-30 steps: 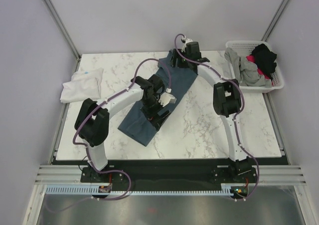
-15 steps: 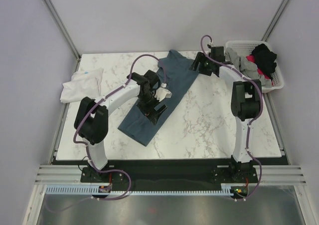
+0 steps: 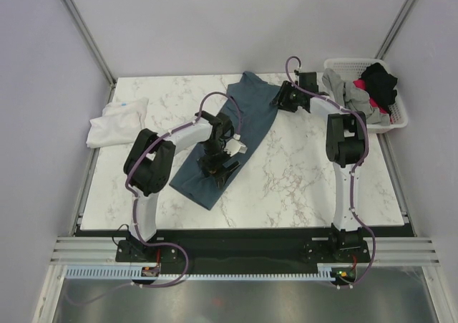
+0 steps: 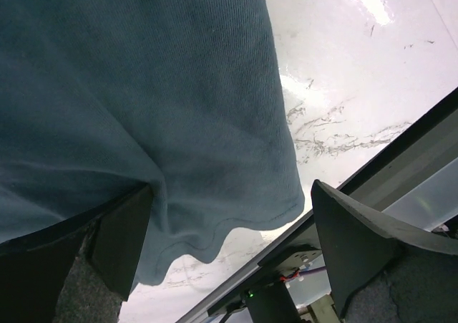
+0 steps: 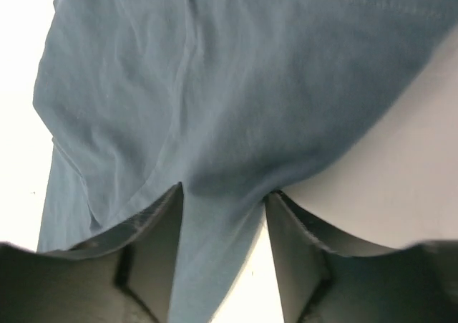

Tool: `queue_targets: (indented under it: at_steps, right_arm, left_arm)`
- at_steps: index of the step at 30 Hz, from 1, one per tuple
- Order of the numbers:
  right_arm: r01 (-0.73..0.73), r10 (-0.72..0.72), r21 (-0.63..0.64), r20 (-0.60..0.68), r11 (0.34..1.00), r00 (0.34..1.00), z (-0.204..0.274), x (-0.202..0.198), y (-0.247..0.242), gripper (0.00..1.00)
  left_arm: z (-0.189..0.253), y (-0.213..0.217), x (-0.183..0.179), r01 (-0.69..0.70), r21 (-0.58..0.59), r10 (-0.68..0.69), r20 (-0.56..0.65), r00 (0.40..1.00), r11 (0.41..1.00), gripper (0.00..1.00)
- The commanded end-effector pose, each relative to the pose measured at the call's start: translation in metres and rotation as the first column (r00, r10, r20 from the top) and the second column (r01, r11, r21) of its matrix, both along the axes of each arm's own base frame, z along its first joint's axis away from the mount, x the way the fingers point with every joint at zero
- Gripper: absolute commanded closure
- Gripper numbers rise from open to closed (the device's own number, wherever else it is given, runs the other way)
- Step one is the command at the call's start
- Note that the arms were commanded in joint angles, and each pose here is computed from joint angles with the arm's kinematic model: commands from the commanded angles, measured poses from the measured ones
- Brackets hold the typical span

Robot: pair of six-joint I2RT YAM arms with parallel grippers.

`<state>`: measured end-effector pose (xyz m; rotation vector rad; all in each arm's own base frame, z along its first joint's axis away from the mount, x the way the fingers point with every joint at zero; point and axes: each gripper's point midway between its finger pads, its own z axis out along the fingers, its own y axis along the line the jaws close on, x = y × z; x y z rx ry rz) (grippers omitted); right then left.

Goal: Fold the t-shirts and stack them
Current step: Fold the tshirt

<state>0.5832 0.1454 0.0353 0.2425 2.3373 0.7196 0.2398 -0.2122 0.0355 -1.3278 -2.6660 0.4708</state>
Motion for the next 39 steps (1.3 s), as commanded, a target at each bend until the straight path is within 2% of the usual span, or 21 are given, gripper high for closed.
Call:
queue_targets:
  at_steps: [1, 8, 16, 24, 32, 39]
  right_arm:
    - [0.007, -0.007, 0.006, -0.022, 1.000, 1.000, -0.019, 0.006, 0.005, 0.45]
    - [0.023, -0.023, 0.004, 0.014, 1.000, 1.000, -0.018, 0.023, 0.004, 0.56]
    - [0.006, -0.007, 0.015, 0.055, 1.000, 0.998, -0.015, 0.038, 0.018, 0.55]
    - [-0.010, 0.008, 0.017, 0.126, 1.000, 0.992, -0.006, 0.057, 0.035, 0.55]
    - [0.004, -0.008, 0.024, 0.169, 1.000, 0.986, -0.004, 0.073, 0.037, 0.55]
    - [0.004, -0.006, 0.012, 0.218, 1.000, 0.976, 0.006, 0.083, 0.036, 0.55]
  left_arm:
    - [-0.003, -0.008, -0.015, -0.034, -0.026, 0.032, -0.085, 0.996, 0.999, 0.00]
    - [-0.008, -0.030, -0.039, 0.027, -0.031, -0.031, -0.124, 0.992, 0.999, 0.00]
    - [-0.010, -0.078, -0.061, 0.114, -0.084, -0.127, -0.169, 0.977, 0.990, 0.01]
    - [-0.011, -0.123, -0.042, 0.142, -0.138, -0.160, -0.131, 0.978, 0.980, 0.00]
    - [-0.016, -0.135, -0.030, 0.155, -0.142, -0.170, -0.107, 0.980, 0.978, 0.00]
    - [-0.010, -0.145, -0.018, 0.177, -0.151, -0.185, -0.036, 0.982, 0.972, 0.00]
